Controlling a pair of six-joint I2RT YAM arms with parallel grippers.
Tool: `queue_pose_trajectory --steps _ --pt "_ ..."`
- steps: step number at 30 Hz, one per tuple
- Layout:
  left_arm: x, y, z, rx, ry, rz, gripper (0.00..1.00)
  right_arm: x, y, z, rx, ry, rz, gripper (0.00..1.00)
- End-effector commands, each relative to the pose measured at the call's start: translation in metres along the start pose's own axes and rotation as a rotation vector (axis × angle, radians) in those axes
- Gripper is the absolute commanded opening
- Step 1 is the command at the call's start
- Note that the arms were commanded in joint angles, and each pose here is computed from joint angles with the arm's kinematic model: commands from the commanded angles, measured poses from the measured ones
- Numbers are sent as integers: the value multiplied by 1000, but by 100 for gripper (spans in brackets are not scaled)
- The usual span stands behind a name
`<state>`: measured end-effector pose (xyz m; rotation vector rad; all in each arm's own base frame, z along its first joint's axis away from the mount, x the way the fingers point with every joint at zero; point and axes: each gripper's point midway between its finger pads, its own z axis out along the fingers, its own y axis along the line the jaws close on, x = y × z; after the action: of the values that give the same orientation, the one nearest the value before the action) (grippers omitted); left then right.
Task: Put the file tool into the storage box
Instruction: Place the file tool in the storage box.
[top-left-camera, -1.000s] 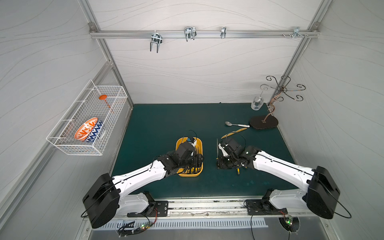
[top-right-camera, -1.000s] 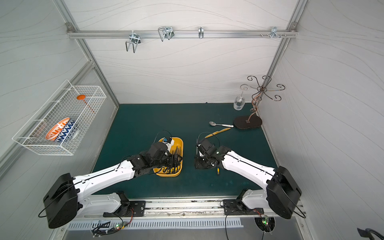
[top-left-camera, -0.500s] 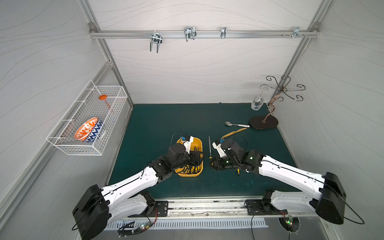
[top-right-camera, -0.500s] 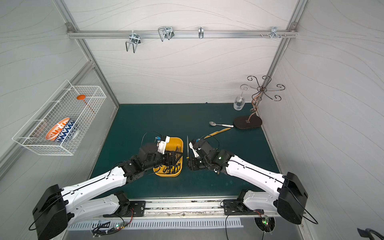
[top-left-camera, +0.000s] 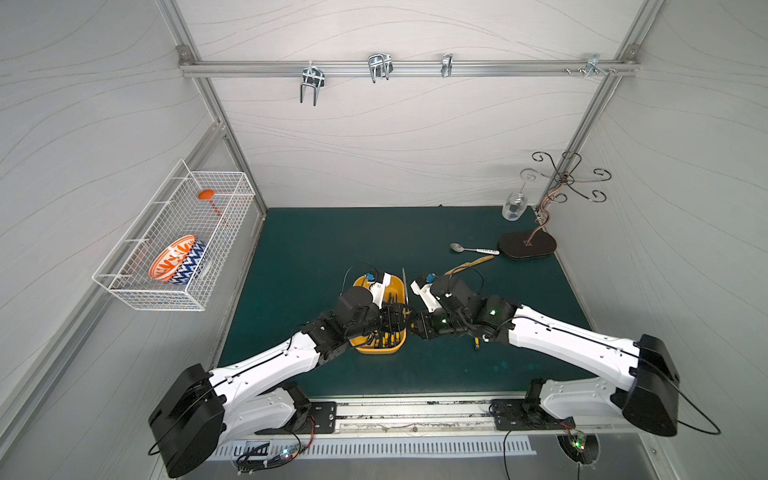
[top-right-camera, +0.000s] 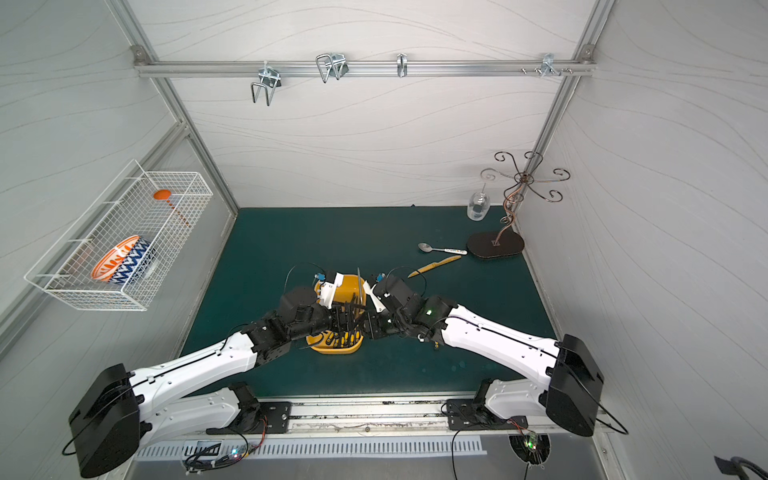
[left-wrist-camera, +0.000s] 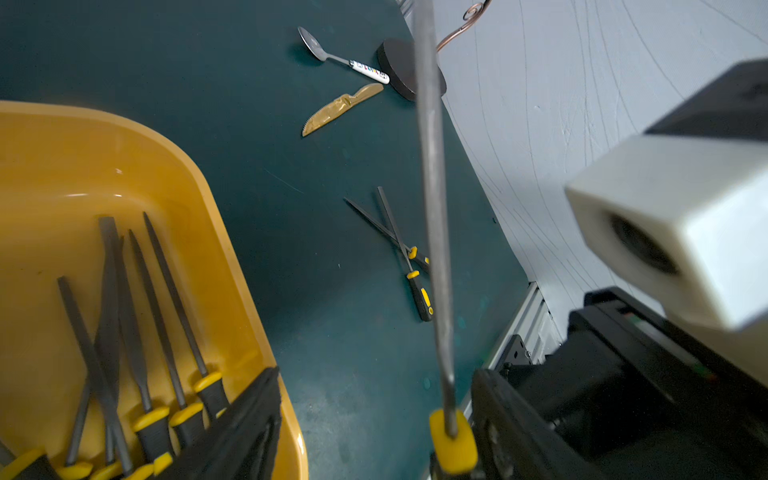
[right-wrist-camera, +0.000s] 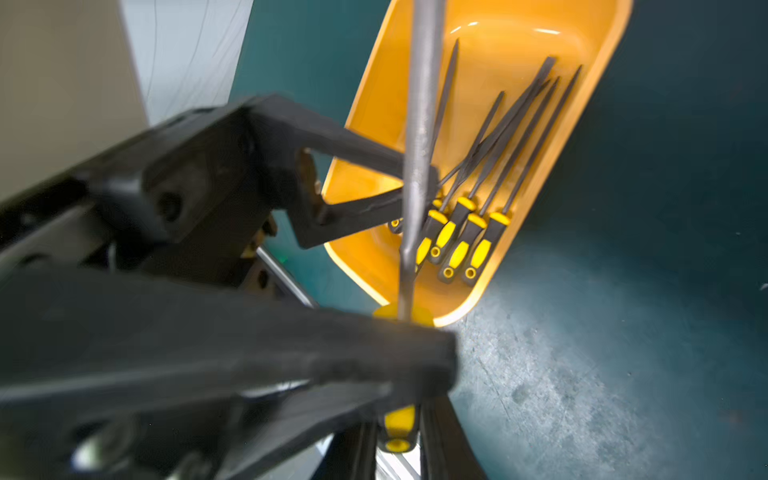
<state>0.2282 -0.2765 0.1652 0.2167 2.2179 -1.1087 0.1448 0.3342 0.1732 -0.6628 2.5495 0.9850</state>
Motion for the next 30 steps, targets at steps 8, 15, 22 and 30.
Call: queue_pose_trajectory --steps 8,15,22,30 --pt "-3 0 1 8 -22 17 0 -4 10 0 -3 -22 -45 0" --pt "13 40 9 -173 27 -11 0 -3 -9 3 100 -8 2 35" --pt "27 73 20 -341 115 -9 0 1 -18 -1 133 -17 19 36" --pt "32 73 32 -324 135 -26 53 11 -33 -14 177 -49 47 38"
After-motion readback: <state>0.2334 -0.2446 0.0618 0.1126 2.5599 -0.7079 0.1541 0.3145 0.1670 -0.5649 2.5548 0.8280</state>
